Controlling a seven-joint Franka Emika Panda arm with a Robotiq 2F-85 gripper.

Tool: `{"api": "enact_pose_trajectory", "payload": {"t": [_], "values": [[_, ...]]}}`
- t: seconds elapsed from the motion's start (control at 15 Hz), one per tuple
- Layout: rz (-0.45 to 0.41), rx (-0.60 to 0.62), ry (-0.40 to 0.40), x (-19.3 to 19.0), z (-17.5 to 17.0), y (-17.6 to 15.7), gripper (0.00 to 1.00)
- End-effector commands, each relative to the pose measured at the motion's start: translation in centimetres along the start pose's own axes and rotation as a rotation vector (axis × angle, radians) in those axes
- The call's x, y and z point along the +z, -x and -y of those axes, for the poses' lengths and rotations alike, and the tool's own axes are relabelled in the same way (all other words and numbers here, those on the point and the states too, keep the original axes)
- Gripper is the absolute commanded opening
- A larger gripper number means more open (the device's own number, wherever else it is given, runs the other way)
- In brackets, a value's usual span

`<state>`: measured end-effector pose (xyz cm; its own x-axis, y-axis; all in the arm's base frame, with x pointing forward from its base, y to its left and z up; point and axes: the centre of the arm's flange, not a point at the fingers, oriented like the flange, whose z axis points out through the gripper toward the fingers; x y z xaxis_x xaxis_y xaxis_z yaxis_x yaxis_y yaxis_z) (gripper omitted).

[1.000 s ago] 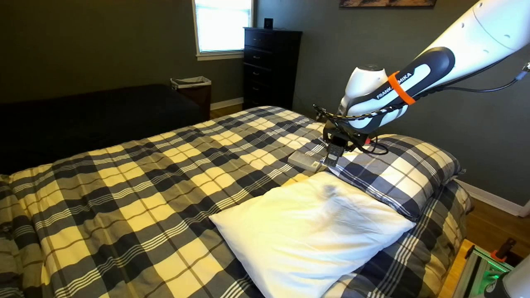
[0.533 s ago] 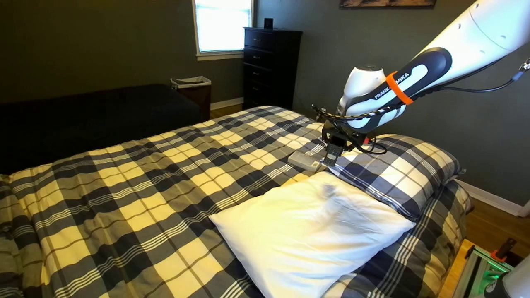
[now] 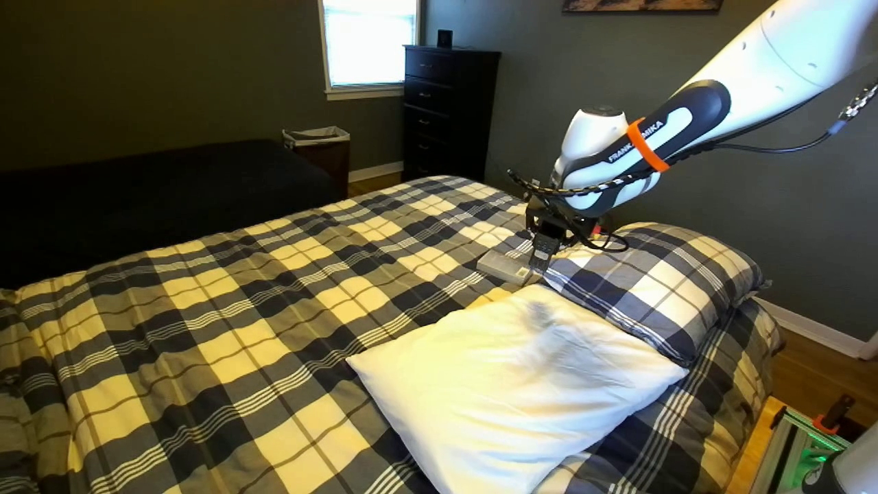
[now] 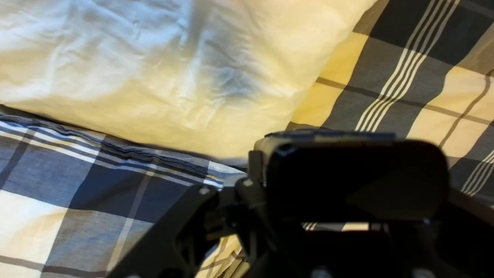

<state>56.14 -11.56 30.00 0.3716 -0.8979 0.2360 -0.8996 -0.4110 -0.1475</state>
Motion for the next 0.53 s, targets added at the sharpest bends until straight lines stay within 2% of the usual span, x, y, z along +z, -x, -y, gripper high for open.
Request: {"api": "enact_pose_trajectory", "payload": {"t": [0.0, 0.47], "values": [[-0.003, 0.008, -0.004, 2.3, 4.8, -0.8, 0.29], [-0.025, 0.018, -0.008, 6.9, 11.4, -0.2, 0.29]]}}
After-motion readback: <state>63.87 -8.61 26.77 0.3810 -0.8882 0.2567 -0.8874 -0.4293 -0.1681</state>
